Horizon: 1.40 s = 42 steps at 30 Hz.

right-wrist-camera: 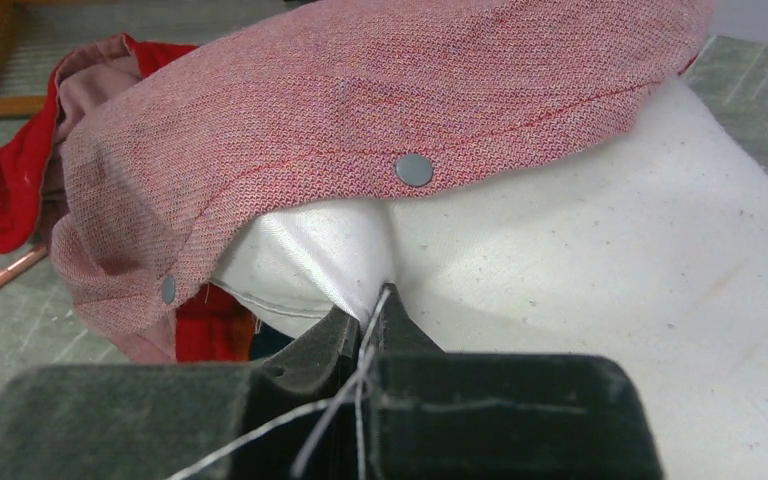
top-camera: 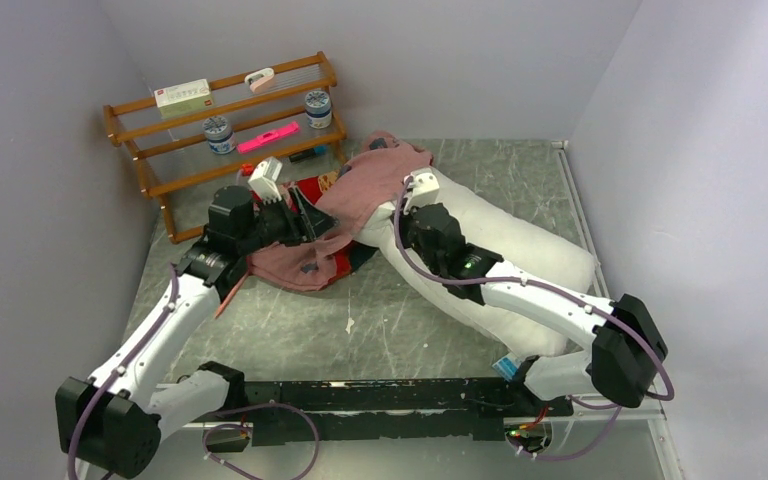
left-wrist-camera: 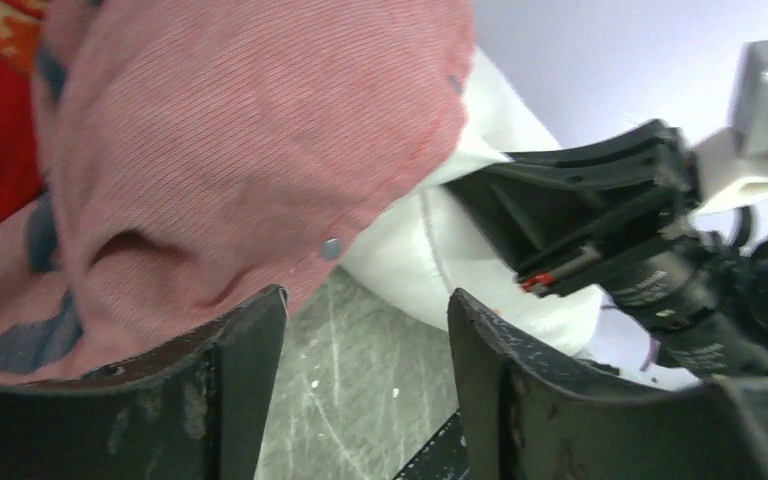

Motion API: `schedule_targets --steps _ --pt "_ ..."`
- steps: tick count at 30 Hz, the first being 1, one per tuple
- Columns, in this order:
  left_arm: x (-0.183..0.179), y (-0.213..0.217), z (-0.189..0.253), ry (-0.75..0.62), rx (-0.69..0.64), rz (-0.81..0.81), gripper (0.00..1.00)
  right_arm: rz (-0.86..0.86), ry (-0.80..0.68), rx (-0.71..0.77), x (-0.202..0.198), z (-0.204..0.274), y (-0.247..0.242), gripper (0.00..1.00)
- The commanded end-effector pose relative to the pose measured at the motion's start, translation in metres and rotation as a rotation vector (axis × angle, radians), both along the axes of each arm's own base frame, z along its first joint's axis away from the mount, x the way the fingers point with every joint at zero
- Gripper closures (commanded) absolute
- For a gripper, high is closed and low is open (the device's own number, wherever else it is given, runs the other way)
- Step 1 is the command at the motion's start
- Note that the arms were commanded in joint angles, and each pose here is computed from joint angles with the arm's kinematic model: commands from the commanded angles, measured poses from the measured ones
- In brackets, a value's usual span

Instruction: Put the pillow into the pillowcase

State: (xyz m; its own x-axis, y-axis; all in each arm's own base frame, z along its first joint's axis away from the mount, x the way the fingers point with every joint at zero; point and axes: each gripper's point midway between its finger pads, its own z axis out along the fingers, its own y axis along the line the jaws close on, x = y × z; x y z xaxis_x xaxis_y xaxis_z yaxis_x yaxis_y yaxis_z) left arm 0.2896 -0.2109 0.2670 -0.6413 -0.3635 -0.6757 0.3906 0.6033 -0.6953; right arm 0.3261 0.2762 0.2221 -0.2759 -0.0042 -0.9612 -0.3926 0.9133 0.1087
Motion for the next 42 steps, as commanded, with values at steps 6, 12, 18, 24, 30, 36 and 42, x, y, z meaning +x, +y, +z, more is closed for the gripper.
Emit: schedule_targets --steps 6,12,18,24,30,36,42 --pt "-0.002 0.030 -0.085 0.052 0.072 0.146 0.24 -0.017 -0.187 0.326 0.006 0.111 0.008 1.00" --pt "0.002 0.013 -0.079 0.015 -0.023 0.074 0.24 -0.014 -0.169 0.341 0.003 0.104 0.008 1.00" --pt "0.014 0.011 -0.074 0.009 -0.048 0.098 0.25 0.003 -0.160 0.370 0.004 0.105 0.014 1.00" --pt "0.021 0.008 -0.072 -0.004 -0.047 0.091 0.31 0.005 -0.157 0.403 0.004 0.108 0.017 1.00" --pt "0.019 0.001 -0.046 -0.002 -0.070 0.051 0.93 -0.042 -0.143 0.459 0.009 0.110 0.011 1.00" --pt "-0.002 -0.022 0.009 -0.031 -0.107 -0.043 0.95 -0.146 -0.207 0.515 0.022 0.132 -0.007 1.00" --pt "-0.032 -0.055 0.033 -0.029 -0.124 -0.178 0.95 -0.310 -0.221 0.560 0.048 0.152 -0.019 1.00"
